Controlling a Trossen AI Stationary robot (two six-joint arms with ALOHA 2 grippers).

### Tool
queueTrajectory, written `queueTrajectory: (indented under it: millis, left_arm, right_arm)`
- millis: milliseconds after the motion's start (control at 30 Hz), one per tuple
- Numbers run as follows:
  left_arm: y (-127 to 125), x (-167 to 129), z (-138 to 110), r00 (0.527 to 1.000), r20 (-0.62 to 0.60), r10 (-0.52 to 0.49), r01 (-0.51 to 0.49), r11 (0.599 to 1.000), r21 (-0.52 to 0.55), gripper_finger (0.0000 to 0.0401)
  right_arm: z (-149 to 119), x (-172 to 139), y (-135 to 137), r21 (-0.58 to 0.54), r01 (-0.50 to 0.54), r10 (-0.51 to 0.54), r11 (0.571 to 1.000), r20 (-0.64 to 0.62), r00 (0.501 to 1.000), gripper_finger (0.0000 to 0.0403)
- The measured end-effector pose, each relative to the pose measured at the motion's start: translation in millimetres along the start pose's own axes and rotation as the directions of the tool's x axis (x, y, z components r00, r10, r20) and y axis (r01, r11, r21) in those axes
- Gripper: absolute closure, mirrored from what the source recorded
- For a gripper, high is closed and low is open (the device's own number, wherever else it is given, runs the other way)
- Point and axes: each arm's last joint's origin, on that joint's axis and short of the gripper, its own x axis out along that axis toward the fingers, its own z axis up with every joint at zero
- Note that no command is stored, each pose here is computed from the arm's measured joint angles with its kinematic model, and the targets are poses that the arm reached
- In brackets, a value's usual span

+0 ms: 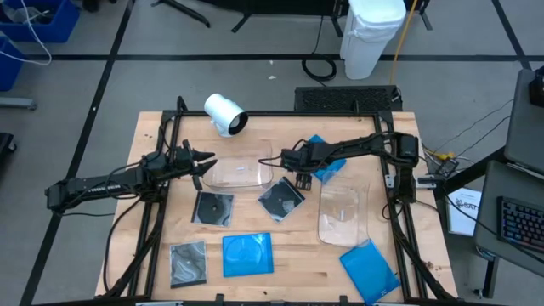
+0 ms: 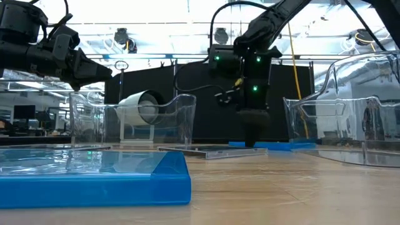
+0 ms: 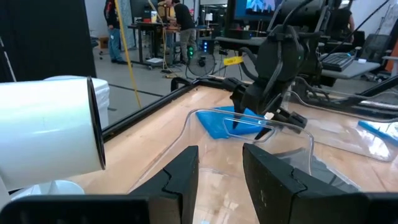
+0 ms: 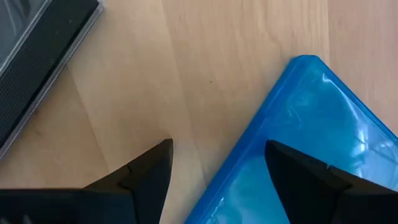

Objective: Pick & place jewel cases by type
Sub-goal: Put the top blue cd case into the right transparent bin

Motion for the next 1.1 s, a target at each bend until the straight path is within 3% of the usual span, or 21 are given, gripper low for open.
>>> queueTrajectory:
  millis: [367,1100]
  left_arm:
    - [0,0,0,1.000,0.001,0.000,0.000,1.000,0.023,0.0272]
    - [0,0,-1,1.000,-0.007,0.000,0.000,1.000,0.009,0.0272]
  right_arm:
    - [7,-23,-9,-0.001,0.172,-0.172,0.985,0.010,0.985,0.0159]
    - [5,-22,-12,0.079,0.181,-0.179,0.980,-0.021,0.984,0.0158]
